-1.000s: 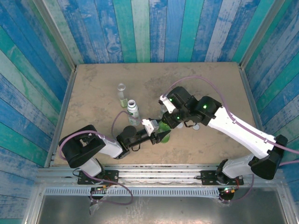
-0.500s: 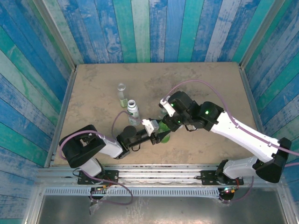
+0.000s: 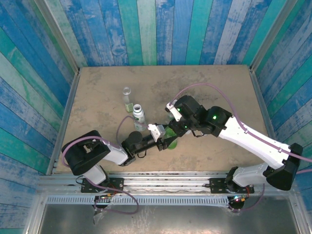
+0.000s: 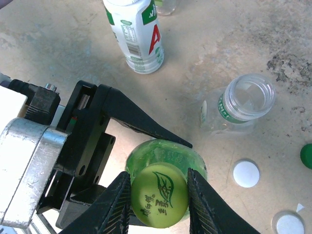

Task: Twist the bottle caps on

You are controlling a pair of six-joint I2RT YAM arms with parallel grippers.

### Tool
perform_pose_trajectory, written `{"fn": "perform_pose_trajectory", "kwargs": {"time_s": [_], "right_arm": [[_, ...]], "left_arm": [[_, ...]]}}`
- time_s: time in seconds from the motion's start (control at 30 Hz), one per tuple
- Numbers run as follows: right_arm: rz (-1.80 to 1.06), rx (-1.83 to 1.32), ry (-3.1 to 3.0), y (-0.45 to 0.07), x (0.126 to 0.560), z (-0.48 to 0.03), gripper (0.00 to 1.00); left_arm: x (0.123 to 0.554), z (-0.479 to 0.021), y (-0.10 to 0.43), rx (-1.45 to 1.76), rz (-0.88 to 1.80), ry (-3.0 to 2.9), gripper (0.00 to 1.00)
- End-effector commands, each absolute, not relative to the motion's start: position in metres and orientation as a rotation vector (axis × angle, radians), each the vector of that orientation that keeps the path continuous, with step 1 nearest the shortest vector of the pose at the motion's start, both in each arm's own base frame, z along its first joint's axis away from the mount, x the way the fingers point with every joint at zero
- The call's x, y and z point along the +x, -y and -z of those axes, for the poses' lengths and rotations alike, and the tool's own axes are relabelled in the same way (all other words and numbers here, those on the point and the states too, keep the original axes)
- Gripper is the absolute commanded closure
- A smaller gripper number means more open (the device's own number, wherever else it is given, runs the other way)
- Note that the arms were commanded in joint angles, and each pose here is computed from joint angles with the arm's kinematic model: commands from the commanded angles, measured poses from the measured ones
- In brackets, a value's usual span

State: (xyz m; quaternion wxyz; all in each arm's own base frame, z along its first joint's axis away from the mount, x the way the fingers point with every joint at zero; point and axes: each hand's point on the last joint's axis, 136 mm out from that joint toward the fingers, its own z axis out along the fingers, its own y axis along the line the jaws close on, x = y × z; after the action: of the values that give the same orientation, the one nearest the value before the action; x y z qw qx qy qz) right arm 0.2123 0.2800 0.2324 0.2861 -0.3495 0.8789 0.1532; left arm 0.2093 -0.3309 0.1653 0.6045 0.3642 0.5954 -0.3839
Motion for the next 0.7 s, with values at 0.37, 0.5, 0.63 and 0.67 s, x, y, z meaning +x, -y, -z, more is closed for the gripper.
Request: {"fn": "perform_pose_trajectory", "kwargs": {"time_s": [0.37,0.5,0.63,0.67], "right_arm": [[-0.431,-0.899,-2.355,-0.278,0.206,-0.239,0.51],[-0.463,-0.82,-2.332,-0.274,0.21,-0.25,0.47],[-0.591,-0.752,-2.302,-0.273,0.212,-0.257,0.52],[-0.624,-0.733,-2.3,-0.273,0.212,-0.257,0.54]], "left_arm": [[0.209,-0.155,0.332,0.865,0.872,-1.402,0.38],[0.209,-0.155,0.331,0.866,0.869,-1.402,0.37],[0.209,-0.155,0.331,0.867,0.868,-1.404,0.37],[0.209,-0.155,0.331,0.867,0.867,-1.402,0.37]]}}
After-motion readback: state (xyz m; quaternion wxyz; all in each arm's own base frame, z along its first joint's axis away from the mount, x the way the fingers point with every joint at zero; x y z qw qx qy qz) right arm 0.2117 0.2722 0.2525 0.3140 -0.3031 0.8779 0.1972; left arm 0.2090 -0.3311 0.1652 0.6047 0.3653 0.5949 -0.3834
